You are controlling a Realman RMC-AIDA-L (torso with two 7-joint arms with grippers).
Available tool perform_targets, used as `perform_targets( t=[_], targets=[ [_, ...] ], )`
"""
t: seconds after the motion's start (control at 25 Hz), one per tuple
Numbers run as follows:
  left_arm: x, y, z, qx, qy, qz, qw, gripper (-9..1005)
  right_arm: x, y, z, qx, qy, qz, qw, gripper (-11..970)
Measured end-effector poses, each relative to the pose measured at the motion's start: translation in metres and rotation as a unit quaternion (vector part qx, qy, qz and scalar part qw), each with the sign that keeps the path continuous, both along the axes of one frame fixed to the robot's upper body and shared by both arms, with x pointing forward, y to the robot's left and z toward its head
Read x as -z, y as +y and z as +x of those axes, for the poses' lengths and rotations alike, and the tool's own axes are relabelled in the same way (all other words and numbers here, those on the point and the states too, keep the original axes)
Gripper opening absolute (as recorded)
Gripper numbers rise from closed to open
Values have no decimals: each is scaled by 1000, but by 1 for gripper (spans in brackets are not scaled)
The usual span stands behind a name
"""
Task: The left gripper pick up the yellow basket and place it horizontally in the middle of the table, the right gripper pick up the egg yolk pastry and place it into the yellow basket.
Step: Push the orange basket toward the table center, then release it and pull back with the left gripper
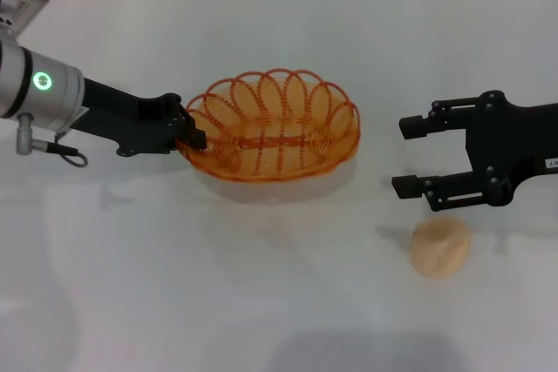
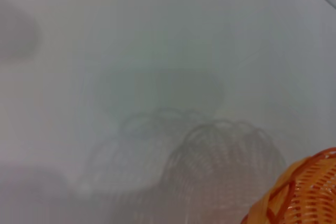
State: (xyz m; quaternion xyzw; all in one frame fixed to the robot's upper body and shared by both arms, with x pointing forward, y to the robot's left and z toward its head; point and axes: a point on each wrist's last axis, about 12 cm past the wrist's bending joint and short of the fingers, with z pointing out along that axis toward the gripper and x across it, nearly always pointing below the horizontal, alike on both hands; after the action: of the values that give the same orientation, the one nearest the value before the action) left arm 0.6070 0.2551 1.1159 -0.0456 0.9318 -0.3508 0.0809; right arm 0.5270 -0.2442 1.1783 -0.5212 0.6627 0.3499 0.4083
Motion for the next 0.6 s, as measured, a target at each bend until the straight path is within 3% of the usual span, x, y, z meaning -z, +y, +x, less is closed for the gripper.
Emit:
perform_targets(
  t=[0.6],
  targets=[
    [15, -8, -5, 6, 19, 7, 1000, 95, 1, 1, -3, -10, 2, 5, 1000, 723]
  ],
)
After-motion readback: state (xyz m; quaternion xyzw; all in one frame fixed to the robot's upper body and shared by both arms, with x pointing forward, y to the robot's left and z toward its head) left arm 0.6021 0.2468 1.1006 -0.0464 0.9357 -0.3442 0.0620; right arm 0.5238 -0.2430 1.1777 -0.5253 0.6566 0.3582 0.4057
